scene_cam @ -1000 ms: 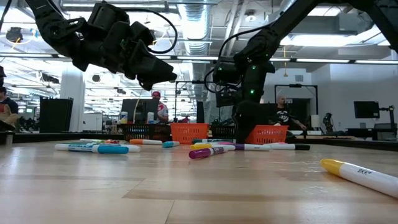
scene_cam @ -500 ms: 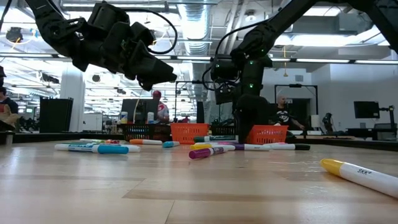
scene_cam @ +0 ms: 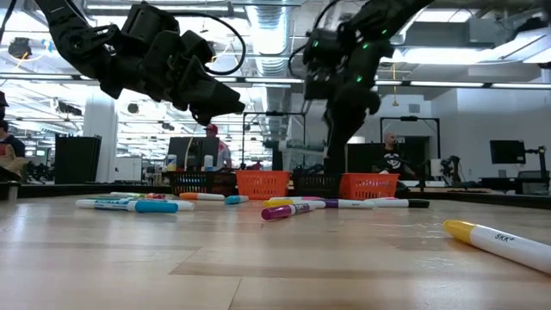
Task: Pick & Place Markers
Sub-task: Put the big green marker pen into the right orange basket
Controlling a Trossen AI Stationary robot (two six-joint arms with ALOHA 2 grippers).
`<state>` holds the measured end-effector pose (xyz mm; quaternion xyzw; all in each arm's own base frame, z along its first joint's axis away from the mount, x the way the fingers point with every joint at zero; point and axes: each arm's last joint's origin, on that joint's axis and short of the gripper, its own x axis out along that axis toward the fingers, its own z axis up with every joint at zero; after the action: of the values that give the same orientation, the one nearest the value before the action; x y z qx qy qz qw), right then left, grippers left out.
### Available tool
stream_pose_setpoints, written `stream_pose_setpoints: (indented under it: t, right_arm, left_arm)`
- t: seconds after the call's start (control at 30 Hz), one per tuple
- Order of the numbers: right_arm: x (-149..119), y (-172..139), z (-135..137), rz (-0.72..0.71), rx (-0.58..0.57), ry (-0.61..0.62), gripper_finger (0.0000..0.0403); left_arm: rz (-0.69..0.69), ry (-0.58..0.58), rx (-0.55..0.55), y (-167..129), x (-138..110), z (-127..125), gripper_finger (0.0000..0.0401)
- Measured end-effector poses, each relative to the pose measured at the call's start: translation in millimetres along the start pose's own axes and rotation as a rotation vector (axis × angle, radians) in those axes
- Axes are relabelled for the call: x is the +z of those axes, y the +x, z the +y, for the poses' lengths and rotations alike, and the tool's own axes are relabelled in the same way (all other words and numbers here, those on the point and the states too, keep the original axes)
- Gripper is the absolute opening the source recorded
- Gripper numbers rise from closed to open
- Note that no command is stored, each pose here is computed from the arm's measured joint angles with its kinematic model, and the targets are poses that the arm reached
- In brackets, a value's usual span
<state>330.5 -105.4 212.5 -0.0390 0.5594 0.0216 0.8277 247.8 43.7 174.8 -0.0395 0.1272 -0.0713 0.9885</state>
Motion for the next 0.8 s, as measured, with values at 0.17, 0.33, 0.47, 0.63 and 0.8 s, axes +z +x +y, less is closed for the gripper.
stream_pose_setpoints:
  t: [0.17,0.33,0.47,0.63,0.8]
  right_arm:
    - [-23,-22,7,-0.059,-0.031,0.04,0.0067]
    - [-54,-41,-6,-0.142,-0.117,0.164,0.0067]
    - [-76,-53,-26,-0.201,-0.261,0.316,0.0067]
    - [-97,-54,-58,-0.282,-0.363,0.551,0.0067]
    - [-123,-40,-84,-0.201,-0.367,0.766,0.0067]
  left_arm:
    - [0.0,-0.003,0.0,0,0,0,0.0155]
    - [0.001,-0.004,0.0,0,0,0,0.0155]
    - [0.001,-0.004,0.0,0,0,0,0.0155]
    - [0.0,-0.003,0.0,0,0,0,0.0155]
    - [0.0,-0.004,0.0,0,0,0,0.0155]
